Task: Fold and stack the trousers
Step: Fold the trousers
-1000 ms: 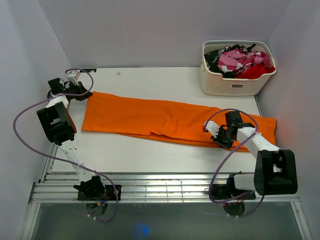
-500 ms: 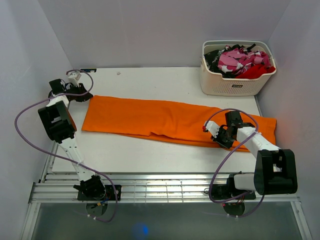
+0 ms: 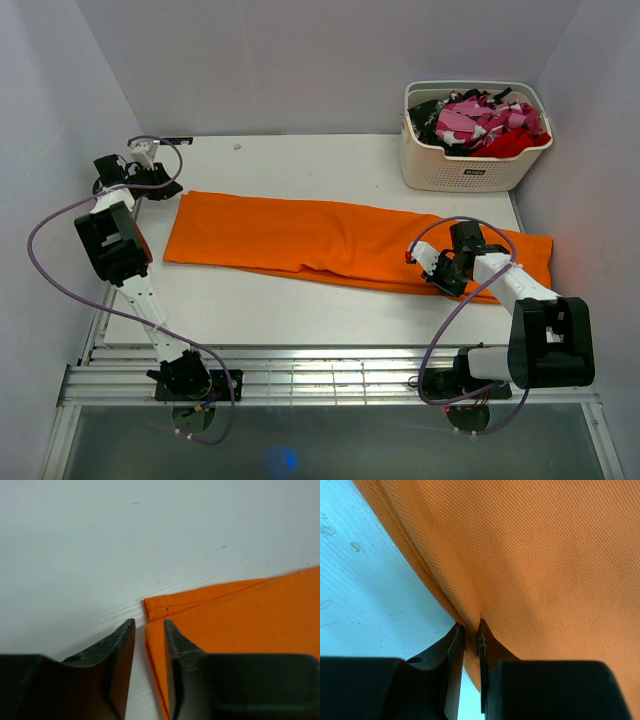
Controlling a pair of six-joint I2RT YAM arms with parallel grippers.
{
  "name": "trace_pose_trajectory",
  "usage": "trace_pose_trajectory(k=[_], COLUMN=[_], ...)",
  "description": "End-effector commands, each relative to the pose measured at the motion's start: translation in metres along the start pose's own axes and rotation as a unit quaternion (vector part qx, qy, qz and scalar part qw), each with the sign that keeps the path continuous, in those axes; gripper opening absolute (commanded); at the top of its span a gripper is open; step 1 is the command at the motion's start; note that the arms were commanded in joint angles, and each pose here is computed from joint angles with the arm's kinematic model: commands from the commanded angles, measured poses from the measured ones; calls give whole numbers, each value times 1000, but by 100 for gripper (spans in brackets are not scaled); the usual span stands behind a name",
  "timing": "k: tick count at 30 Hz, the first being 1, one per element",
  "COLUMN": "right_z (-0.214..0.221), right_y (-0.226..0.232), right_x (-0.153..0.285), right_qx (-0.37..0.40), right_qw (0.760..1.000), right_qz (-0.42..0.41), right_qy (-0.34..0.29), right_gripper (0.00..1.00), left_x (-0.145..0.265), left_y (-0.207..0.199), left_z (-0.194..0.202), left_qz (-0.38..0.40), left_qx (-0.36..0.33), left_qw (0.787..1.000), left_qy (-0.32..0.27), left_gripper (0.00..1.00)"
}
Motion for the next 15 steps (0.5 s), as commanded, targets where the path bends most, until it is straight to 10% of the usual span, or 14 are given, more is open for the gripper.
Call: trace_pose_trajectory(k=[1,15], right_z=[30,32], right_y=[25,26], right_x=[-7,-7], right_qx=[-12,-11], right_qw=[997,996], right_qz=[-47,-49], right_qy=[63,68], right_gripper=[9,9], left_x=[1,-13], left_y=[2,-1], left_z=[-12,10], left_qz=[-4,6], left_qx=[-12,-6], left_qw=[1000,1000], left_qy=[-7,25], left_gripper=[42,41])
Point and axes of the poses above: each gripper's point midway between its finger pads, its own x axis back along the fingers, its own y axis along the line the jaws close on, z = x × y, the point moved 2 cm from there along x, back along the fingers, and after that the axes turned 2 degrees about -x, right-handed, at the moved point
